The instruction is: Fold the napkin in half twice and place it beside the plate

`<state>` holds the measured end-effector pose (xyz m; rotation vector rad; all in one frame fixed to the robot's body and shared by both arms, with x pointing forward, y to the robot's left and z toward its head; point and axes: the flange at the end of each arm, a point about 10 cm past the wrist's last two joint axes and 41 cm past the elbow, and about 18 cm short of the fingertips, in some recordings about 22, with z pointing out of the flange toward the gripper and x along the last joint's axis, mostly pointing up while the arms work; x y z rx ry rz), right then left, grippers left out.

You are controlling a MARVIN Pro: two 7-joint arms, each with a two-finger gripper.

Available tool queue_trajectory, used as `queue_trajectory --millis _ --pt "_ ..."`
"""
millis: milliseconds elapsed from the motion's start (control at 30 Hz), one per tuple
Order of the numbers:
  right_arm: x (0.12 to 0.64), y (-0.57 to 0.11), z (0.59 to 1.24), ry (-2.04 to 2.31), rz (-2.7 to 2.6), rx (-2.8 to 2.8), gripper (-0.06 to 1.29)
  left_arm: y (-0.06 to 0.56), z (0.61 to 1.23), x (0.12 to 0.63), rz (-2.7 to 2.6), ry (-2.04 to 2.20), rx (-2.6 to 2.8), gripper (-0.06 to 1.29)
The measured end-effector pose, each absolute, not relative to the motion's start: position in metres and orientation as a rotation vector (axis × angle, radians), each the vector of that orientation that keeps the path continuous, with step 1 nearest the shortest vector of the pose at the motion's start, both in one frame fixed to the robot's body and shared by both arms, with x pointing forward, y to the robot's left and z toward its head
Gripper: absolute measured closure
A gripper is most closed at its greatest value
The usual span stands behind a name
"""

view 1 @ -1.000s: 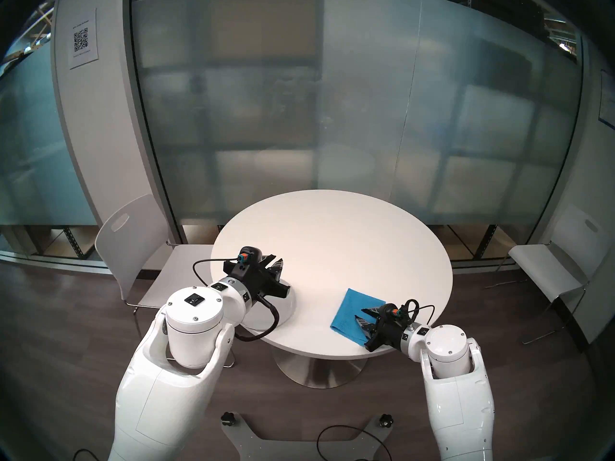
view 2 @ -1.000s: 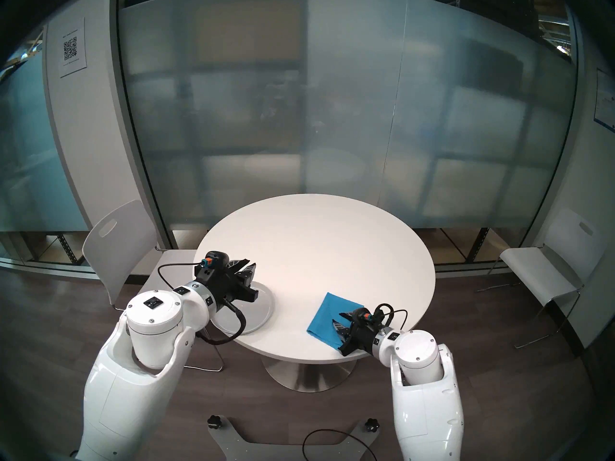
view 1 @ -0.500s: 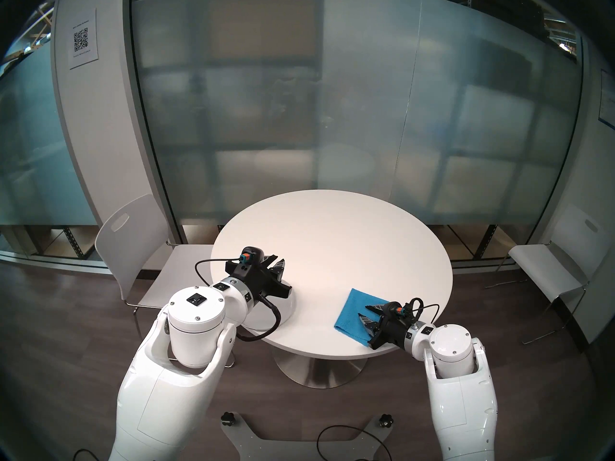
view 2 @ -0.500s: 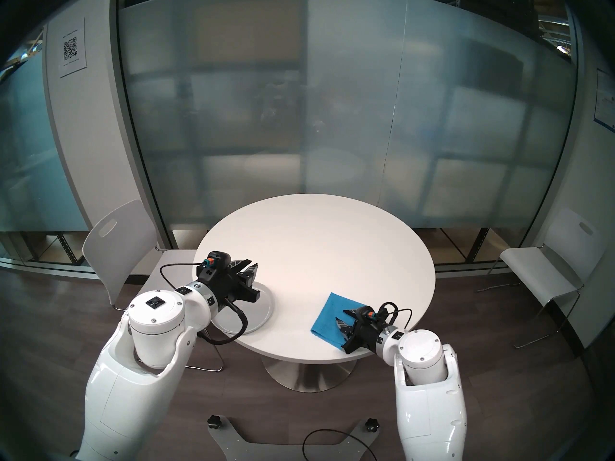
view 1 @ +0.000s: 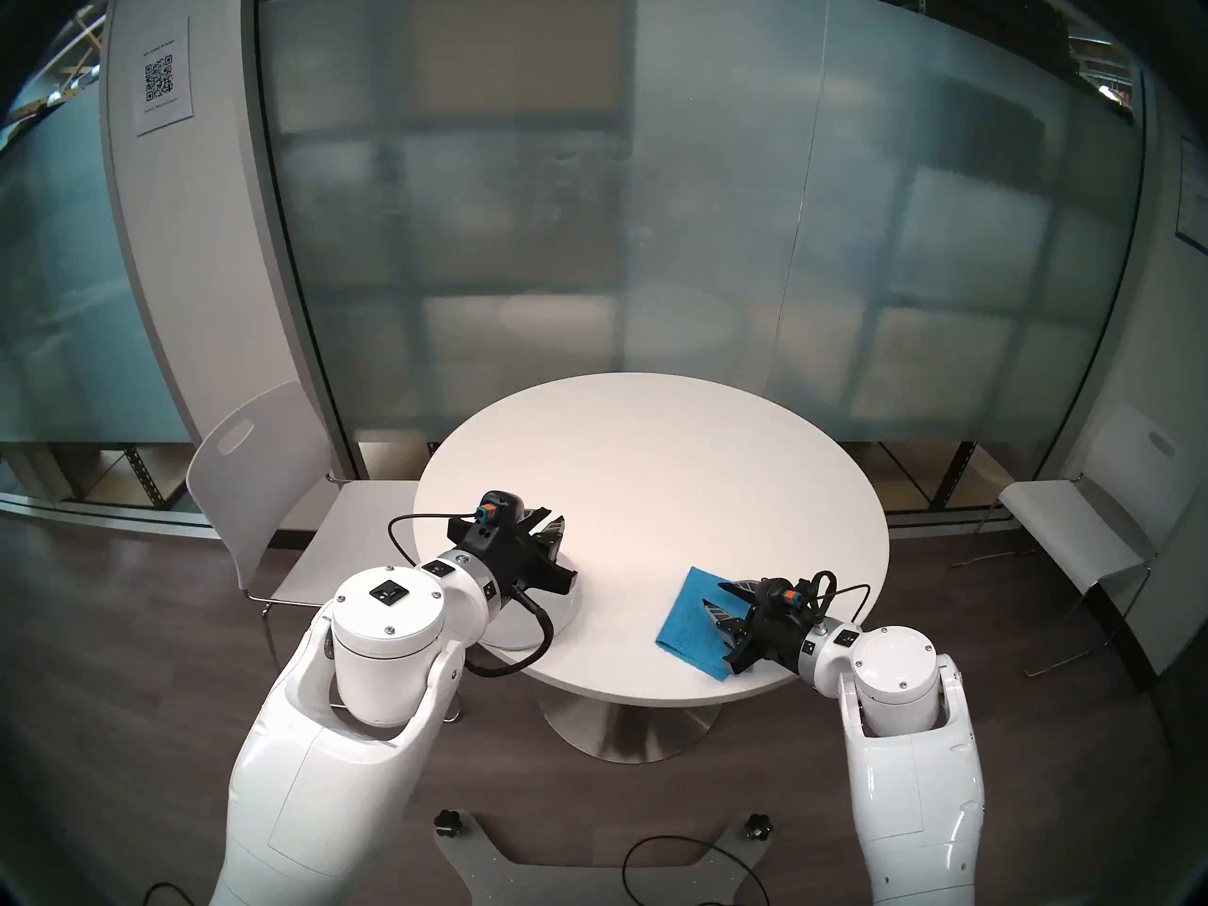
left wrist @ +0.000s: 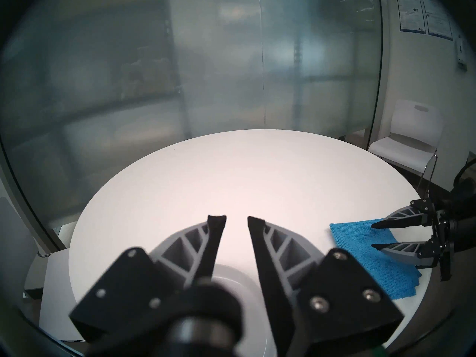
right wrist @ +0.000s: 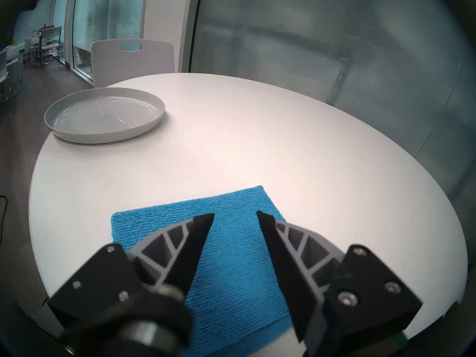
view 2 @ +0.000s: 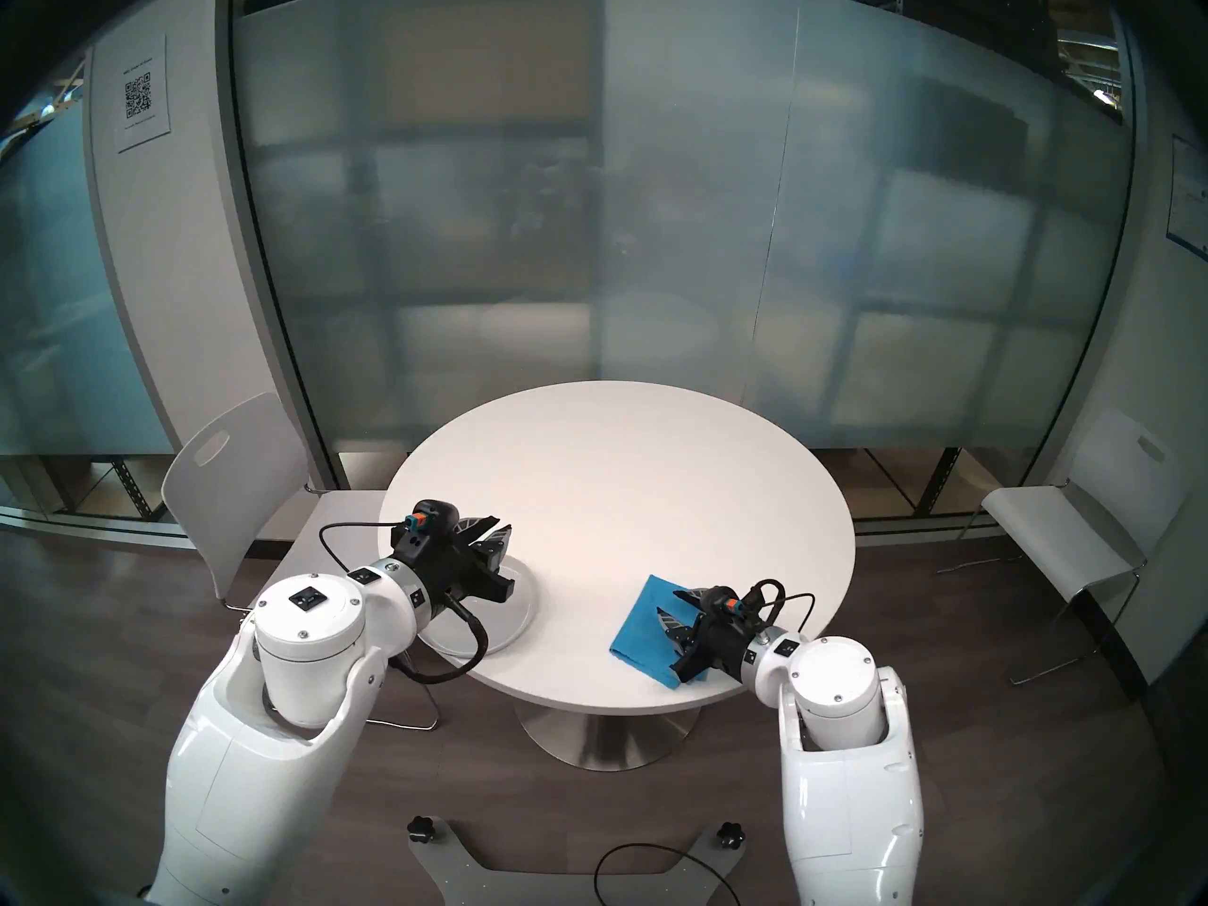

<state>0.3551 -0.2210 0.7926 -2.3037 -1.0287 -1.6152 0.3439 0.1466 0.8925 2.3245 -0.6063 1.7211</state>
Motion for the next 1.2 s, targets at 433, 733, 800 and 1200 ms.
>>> queue_trajectory --millis 433,733,800,1200 --pt "0.35 -0.227 0.794 -1.01 -1.628 -2.317 0.58 0.147 0.881 0.335 1.654 -0.694 2.343 0.8" --pt "0.346 -0.231 0.795 -0.993 -1.641 -2.325 0.58 0.153 0.868 0.336 1.588 -0.791 2.379 0.8" --pt "0.346 -0.23 0.795 -0.991 -1.644 -2.325 0.58 0.154 0.866 0.336 1.575 -0.805 2.383 0.8" --pt "0.342 -0.232 0.796 -0.972 -1.663 -2.324 0.56 0.149 0.852 0.326 1.43 -0.908 2.385 0.83"
